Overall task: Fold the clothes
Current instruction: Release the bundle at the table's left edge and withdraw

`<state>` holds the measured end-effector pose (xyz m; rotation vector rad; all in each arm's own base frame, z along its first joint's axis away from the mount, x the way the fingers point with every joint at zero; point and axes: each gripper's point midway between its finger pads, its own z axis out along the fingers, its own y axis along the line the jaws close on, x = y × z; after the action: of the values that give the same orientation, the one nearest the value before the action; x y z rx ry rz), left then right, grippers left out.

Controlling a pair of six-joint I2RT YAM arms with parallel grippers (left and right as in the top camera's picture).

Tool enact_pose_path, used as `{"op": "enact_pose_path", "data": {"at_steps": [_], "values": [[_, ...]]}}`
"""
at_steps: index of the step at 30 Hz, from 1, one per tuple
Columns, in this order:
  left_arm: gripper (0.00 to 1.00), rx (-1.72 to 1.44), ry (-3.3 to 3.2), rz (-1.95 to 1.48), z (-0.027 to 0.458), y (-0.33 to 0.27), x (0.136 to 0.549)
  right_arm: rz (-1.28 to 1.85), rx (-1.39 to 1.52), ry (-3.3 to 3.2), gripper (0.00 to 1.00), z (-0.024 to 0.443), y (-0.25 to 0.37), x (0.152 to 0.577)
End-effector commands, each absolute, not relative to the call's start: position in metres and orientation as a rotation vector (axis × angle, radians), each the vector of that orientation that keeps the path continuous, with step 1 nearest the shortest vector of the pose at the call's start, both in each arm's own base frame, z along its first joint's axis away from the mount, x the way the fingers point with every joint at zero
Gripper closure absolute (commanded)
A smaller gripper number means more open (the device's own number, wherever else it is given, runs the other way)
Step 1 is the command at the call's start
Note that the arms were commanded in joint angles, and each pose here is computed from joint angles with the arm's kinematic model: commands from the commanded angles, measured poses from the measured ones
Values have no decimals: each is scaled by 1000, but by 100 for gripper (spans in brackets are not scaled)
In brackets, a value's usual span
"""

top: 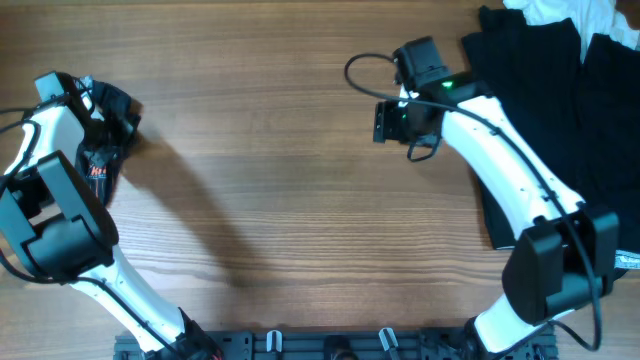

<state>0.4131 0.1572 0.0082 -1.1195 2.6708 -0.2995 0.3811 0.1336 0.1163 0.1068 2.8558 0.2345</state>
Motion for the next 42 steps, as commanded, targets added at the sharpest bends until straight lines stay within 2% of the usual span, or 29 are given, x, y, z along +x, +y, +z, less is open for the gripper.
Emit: {"op": "enact_pose_path", "data": {"at_steps": [1,4,5,6,8,11,13,18,20,21,22,24,28,31,42], "values": [[47,-673,2598,-286,85,117,448,490,180,2725,19,159,118,401],[26,-362,2576,-217,124,62,461,552,116,2646,12,170,80,417],[16,-310,2604,-162,127,45,456,527,123,2659,10,167,64,415],[7,-267,2663,-110,125,29,444,506,154,2709,8,163,45,404],[0,-210,2812,-48,114,5,411,484,263,2791,9,155,24,385],[0,-402,2991,-58,106,-3,362,351,375,2903,9,149,-3,352],[0,-428,3030,-90,111,-3,345,285,358,2900,9,157,-5,343],[0,-414,2871,-155,133,-4,321,243,206,2624,8,208,14,332],[5,-384,2732,-176,145,-5,306,241,143,2455,0,229,22,321],[5,-360,2637,-213,153,-9,301,218,127,2384,0,236,22,313],[1,-378,2533,-246,162,-11,294,190,112,2292,0,245,22,303],[0,-420,2357,-293,178,-11,280,181,102,2167,0,255,20,285],[0,-365,2145,-315,217,-12,252,185,97,2113,0,255,19,255],[0,-351,2090,-320,231,-12,237,183,99,2144,0,249,19,247],[0,-345,2066,-322,236,-13,232,174,105,2236,0,227,19,254]]}}
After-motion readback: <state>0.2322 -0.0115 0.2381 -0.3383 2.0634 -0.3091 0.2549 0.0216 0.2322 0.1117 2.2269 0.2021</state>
